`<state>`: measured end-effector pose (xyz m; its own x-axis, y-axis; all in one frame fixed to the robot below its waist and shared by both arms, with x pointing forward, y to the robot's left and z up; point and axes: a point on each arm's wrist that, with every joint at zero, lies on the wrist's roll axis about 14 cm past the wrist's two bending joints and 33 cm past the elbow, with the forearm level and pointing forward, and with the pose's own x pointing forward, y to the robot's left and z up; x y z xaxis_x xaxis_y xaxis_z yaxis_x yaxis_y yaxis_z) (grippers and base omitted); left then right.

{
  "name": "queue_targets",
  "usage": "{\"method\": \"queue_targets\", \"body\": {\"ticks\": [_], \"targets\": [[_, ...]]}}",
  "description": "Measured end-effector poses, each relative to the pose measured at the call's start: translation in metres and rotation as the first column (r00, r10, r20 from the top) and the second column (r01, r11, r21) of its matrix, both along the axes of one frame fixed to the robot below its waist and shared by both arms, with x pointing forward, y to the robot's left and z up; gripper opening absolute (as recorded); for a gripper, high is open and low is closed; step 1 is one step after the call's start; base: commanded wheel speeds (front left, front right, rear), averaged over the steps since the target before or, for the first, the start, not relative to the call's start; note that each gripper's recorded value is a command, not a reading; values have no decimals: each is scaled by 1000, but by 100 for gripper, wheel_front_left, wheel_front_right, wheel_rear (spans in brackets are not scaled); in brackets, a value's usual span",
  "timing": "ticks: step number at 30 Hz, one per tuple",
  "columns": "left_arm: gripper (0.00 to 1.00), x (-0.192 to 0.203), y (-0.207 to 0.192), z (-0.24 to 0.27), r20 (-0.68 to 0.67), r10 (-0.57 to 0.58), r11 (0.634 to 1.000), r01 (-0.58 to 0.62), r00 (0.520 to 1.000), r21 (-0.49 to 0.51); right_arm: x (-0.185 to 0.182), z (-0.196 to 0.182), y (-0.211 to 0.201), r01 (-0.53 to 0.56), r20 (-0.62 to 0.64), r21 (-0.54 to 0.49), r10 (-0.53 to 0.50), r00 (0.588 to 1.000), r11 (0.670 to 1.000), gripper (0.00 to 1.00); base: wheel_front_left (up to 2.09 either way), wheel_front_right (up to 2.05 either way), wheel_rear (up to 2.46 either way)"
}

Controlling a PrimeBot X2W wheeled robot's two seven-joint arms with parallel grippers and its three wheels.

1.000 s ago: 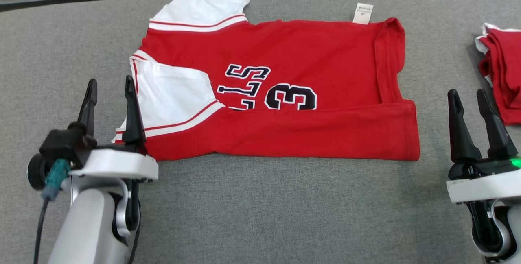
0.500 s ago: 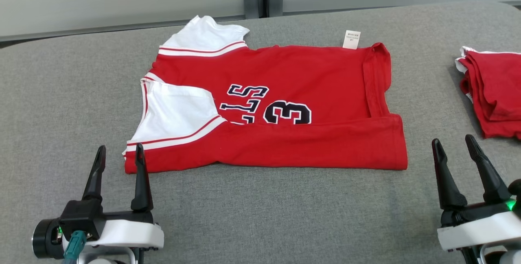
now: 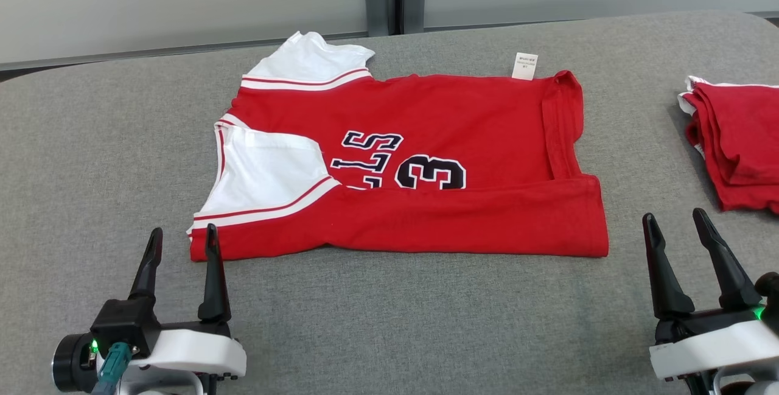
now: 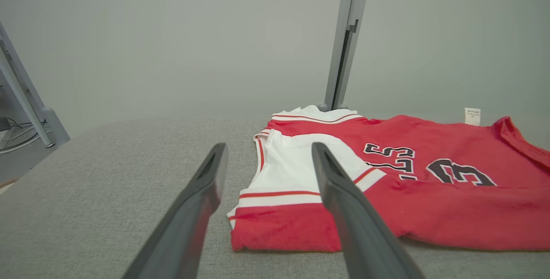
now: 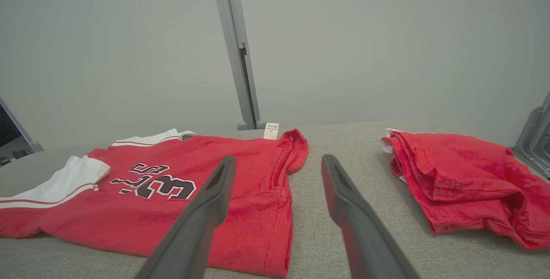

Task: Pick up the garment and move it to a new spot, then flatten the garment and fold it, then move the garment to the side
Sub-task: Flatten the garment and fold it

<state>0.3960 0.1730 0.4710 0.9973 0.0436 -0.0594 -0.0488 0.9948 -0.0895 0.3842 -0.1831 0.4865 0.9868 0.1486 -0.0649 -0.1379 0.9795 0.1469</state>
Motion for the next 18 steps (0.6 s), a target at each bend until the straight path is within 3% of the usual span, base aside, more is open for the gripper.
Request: {"method": "queue_targets", "body": {"ticks": [8,18], "targets": [[100,12,-7,-33,-135,-43,998,36,990,-54,6,-30,4,-15,-97,4,15,995,1000,100,0,0,0],[100,15,-7,-109,-392,-67,980,-13,918,-196,11,-108,20,-14,-306,77,37,951,997,100,0,0,0]]}}
